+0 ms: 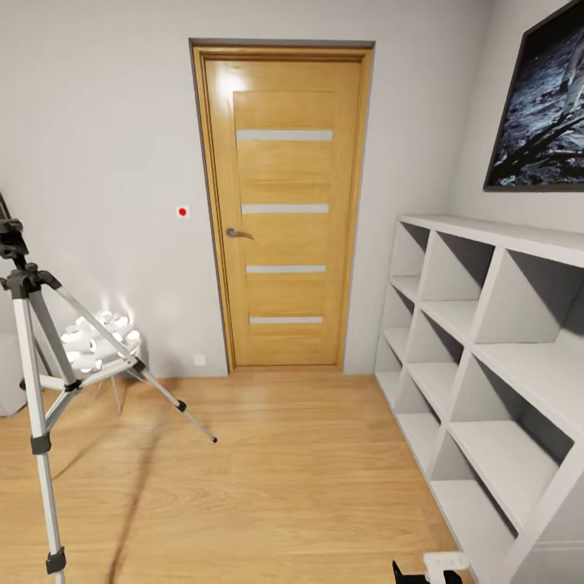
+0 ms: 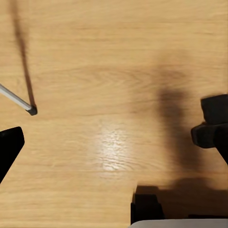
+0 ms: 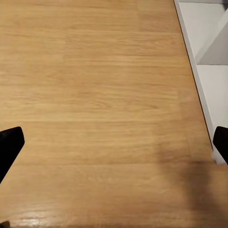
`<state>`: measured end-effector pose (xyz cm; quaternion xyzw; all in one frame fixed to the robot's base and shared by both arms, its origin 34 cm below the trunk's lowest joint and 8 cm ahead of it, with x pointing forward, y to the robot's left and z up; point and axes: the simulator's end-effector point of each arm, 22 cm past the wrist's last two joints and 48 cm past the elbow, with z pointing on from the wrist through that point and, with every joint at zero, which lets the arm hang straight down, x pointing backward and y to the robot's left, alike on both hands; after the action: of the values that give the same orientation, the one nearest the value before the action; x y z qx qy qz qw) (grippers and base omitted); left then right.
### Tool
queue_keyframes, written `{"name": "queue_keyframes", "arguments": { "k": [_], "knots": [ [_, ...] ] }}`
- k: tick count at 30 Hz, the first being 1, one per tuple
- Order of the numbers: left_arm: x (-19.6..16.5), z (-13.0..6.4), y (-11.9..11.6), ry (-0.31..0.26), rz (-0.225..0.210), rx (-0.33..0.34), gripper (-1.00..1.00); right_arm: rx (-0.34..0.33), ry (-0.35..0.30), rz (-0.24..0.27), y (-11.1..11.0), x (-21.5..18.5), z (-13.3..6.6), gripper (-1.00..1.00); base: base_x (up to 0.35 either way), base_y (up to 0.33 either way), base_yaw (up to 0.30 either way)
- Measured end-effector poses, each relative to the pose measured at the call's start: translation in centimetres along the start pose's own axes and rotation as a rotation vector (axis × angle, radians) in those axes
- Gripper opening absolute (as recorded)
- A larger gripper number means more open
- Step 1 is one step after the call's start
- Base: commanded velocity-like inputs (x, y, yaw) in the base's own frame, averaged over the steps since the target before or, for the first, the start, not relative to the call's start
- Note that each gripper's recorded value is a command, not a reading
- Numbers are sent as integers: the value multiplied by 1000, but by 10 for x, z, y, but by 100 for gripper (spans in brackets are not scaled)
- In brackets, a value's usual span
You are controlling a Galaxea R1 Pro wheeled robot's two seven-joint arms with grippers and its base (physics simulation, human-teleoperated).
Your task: Attach the digital camera to the camera tripod in the bedroom.
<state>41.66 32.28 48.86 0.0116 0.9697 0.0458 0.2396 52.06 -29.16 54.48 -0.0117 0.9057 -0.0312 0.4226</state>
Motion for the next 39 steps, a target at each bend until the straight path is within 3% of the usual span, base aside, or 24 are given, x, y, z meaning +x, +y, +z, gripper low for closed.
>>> {"name": "queue_keyframes", "arguments": {
  "k": [5,7,12,15,17,19,22,23,29,32,33,35,37,39],
  "knots": [
    [5,8,-1,0,0,0,100,0,12,-2,1,14,5,100,0,0,0],
    [-23,5,8,-62,15,16,100,-3,3,-6,2,21,6,100,0,0,0],
    [-46,4,-1,-120,33,84,100,-3,-31,-6,2,21,12,100,0,0,0],
    [-67,-1,-14,-172,50,153,100,-3,-101,-6,3,3,15,100,0,0,0],
    [-100,-14,-23,-247,68,196,100,-3,-217,-4,3,-40,19,100,0,0,0],
    [-119,-23,-27,-279,76,210,100,-1,-301,-1,2,-82,26,100,0,0,0],
    [-135,-29,-28,-307,83,214,100,1,-356,1,1,-112,33,100,0,0,0],
    [-158,-41,-23,-342,95,207,100,3,-416,4,-1,-152,38,100,0,0,0],
    [-178,-49,-21,-391,110,200,100,-1,-478,6,-1,-213,52,100,0,0,0],
    [-202,-66,-22,-463,124,198,100,-5,-511,8,-2,-258,57,100,0,0,0],
    [-223,-85,-24,-525,135,198,100,-9,-546,10,0,-289,55,100,0,0,0],
    [-228,-89,-26,-547,139,198,100,-9,-569,11,0,-304,55,100,0,0,0],
    [-232,-93,-29,-567,142,200,100,-9,-643,13,0,-351,45,100,0,0,0],
    [-229,-89,-30,-566,142,201,100,-10,-682,12,1,-368,39,100,0,0,0]
  ]
}}
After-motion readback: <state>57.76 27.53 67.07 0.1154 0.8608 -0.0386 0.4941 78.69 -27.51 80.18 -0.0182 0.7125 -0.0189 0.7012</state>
